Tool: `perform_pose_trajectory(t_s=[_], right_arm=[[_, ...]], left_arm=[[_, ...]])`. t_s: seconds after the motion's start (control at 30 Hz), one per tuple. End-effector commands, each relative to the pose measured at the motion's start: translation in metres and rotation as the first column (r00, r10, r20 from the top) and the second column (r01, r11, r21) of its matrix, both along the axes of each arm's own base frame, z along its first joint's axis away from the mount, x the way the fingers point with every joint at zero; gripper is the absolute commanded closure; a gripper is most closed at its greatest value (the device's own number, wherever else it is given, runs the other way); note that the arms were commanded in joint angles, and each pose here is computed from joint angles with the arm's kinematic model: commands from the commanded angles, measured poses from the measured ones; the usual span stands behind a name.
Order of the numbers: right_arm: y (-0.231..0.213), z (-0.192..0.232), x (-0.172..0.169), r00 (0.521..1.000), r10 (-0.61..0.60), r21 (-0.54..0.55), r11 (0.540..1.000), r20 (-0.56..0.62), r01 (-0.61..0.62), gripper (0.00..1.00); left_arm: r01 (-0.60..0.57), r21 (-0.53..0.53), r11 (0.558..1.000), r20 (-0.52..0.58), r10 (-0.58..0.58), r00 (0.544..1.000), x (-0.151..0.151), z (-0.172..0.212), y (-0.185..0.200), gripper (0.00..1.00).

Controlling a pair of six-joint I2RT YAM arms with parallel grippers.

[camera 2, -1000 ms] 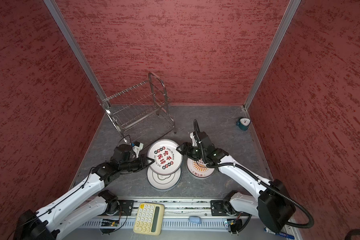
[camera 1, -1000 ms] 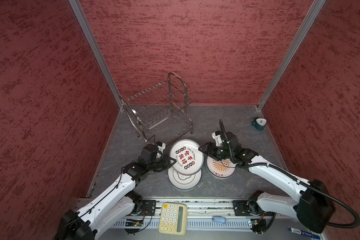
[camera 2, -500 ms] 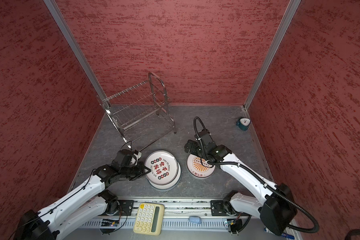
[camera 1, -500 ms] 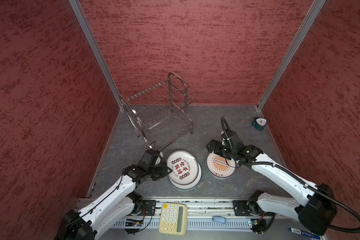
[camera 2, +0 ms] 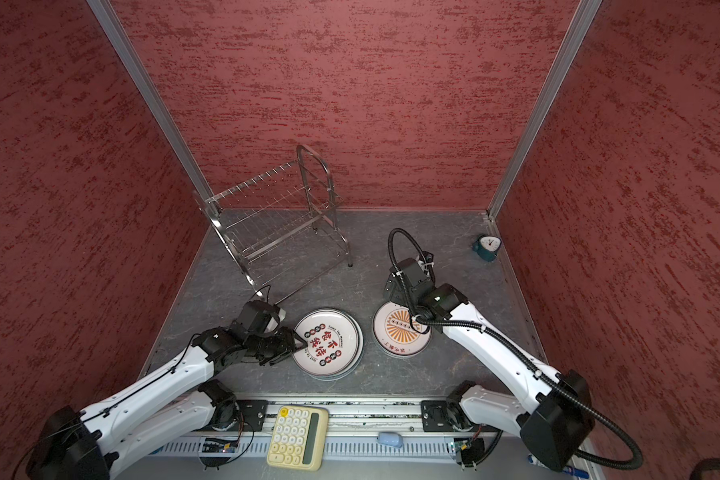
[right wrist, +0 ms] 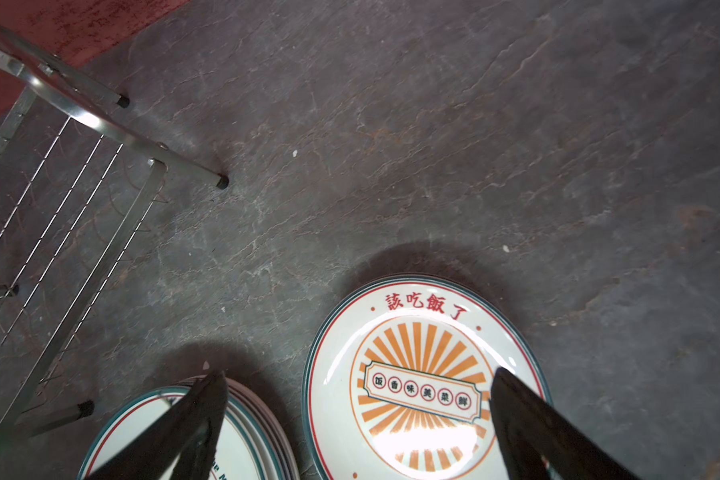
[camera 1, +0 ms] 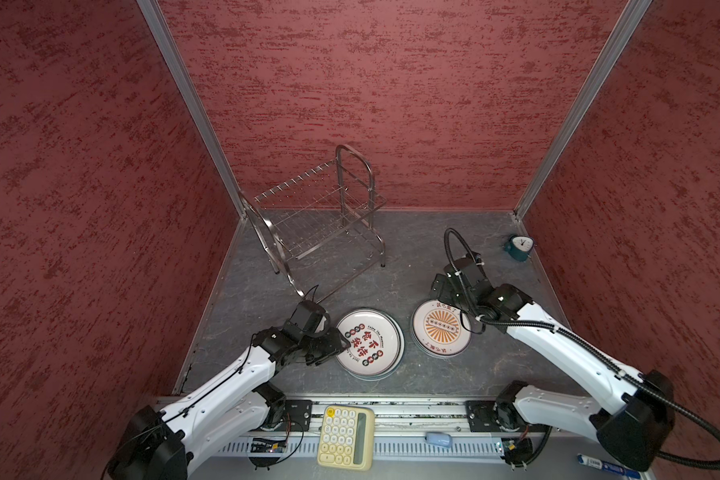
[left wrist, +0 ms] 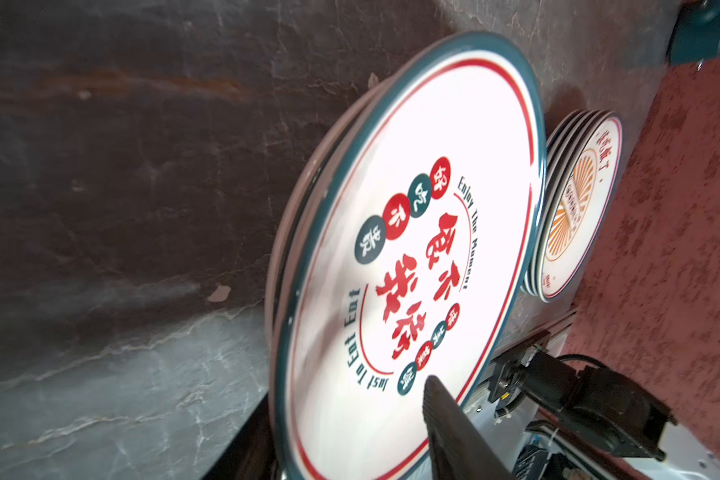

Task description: Unload the plates from the dish rack

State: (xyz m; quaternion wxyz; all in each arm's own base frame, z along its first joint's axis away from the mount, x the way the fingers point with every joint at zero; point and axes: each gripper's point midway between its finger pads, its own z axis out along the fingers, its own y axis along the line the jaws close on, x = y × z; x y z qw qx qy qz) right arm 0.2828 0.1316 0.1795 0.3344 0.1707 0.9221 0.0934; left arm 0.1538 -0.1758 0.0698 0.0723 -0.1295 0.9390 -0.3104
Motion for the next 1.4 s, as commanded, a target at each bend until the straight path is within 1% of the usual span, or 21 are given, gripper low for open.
perform_pose_trajectory(t_s=[0.0,0.1,0.13,0.2,0.27,0.3,0.37,0.47,0.57,0.67,0.73,0.77,0.8,0.87,0.9,0.93,1.03,1.17,1.27,1.3,1.37], right_arm=[[-0.022,0.013,0.004,0.995,-0.064,-0.068,0.995,0.081,0.070,0.01],[-0.030,0.014,0.004,0.991,-0.087,-0.099,0.990,0.102,0.097,0.01],[-0.035,0.015,0.005,0.988,-0.105,-0.118,0.986,0.110,0.118,0.01],[-0.044,0.014,0.005,0.984,-0.134,-0.160,0.975,0.120,0.152,0.01],[-0.055,0.015,0.006,0.973,-0.181,-0.203,0.957,0.144,0.208,0.01],[-0.061,0.017,0.007,0.965,-0.202,-0.226,0.945,0.165,0.236,0.01],[-0.074,0.022,0.009,0.945,-0.242,-0.264,0.918,0.221,0.297,0.01],[-0.083,0.033,0.016,0.920,-0.223,-0.319,0.889,0.321,0.327,0.01],[-0.080,0.043,0.030,0.902,-0.141,-0.380,0.872,0.408,0.308,0.01],[-0.083,0.052,0.040,0.868,-0.078,-0.466,0.818,0.490,0.336,0.01],[-0.097,0.052,0.039,0.819,-0.153,-0.446,0.776,0.553,0.447,0.01],[-0.104,0.052,0.041,0.794,-0.185,-0.419,0.768,0.578,0.484,0.01],[-0.108,0.049,0.045,0.787,-0.197,-0.397,0.776,0.585,0.490,0.01],[-0.112,0.041,0.056,0.802,-0.169,-0.389,0.805,0.573,0.448,0.01],[-0.117,0.039,0.060,0.800,-0.177,-0.385,0.803,0.574,0.454,0.01],[-0.125,0.035,0.063,0.798,-0.189,-0.383,0.799,0.572,0.464,0.01],[-0.143,0.027,0.073,0.785,-0.197,-0.370,0.797,0.587,0.477,0.01],[-0.162,0.022,0.078,0.754,-0.209,-0.334,0.800,0.622,0.498,0.01],[-0.165,0.018,0.082,0.745,-0.191,-0.318,0.816,0.640,0.482,0.01],[-0.166,0.017,0.083,0.737,-0.191,-0.311,0.817,0.649,0.485,0.01],[-0.168,0.013,0.086,0.733,-0.178,-0.320,0.814,0.656,0.484,0.01]], left_arm=[[-0.003,0.030,1.000,0.025,0.002,1.000,0.007,0.009,0.000,0.43],[-0.001,0.070,0.998,0.011,0.001,1.000,0.008,0.010,0.001,0.38],[-0.001,0.092,0.996,0.005,0.001,1.000,0.007,0.009,0.002,0.28],[-0.006,0.136,0.991,-0.001,0.006,1.000,0.008,0.009,0.006,0.22],[-0.011,0.188,0.982,0.009,0.009,1.000,0.009,0.011,0.009,0.05],[-0.008,0.212,0.977,0.019,0.004,1.000,0.011,0.012,0.010,0.01],[-0.010,0.246,0.969,0.050,-0.002,0.999,0.018,0.016,0.011,0.01],[-0.064,0.337,0.939,0.174,0.005,0.985,0.043,0.034,0.021,0.01],[-0.220,0.442,0.870,0.374,0.045,0.927,0.084,0.069,0.045,0.01],[-0.277,0.501,0.820,0.556,-0.060,0.829,0.126,0.108,0.051,0.01],[-0.352,0.504,0.788,0.619,-0.046,0.784,0.155,0.128,0.065,0.01],[-0.366,0.504,0.783,0.641,-0.055,0.765,0.168,0.133,0.069,0.00],[-0.369,0.515,0.773,0.671,-0.096,0.735,0.183,0.138,0.073,0.00],[-0.387,0.581,0.716,0.701,-0.198,0.685,0.206,0.141,0.086,0.01],[-0.415,0.603,0.682,0.713,-0.226,0.664,0.218,0.141,0.096,0.00],[-0.424,0.612,0.668,0.715,-0.238,0.657,0.227,0.136,0.106,0.01],[-0.419,0.552,0.721,0.743,-0.198,0.639,0.246,0.110,0.136,0.01],[-0.446,0.501,0.742,0.795,-0.191,0.576,0.248,0.084,0.167,0.01],[-0.434,0.480,0.762,0.815,-0.205,0.543,0.246,0.075,0.168,0.01],[-0.435,0.465,0.771,0.832,-0.212,0.513,0.247,0.077,0.165,0.01],[-0.427,0.456,0.780,0.839,-0.218,0.499,0.248,0.074,0.161,0.01]])
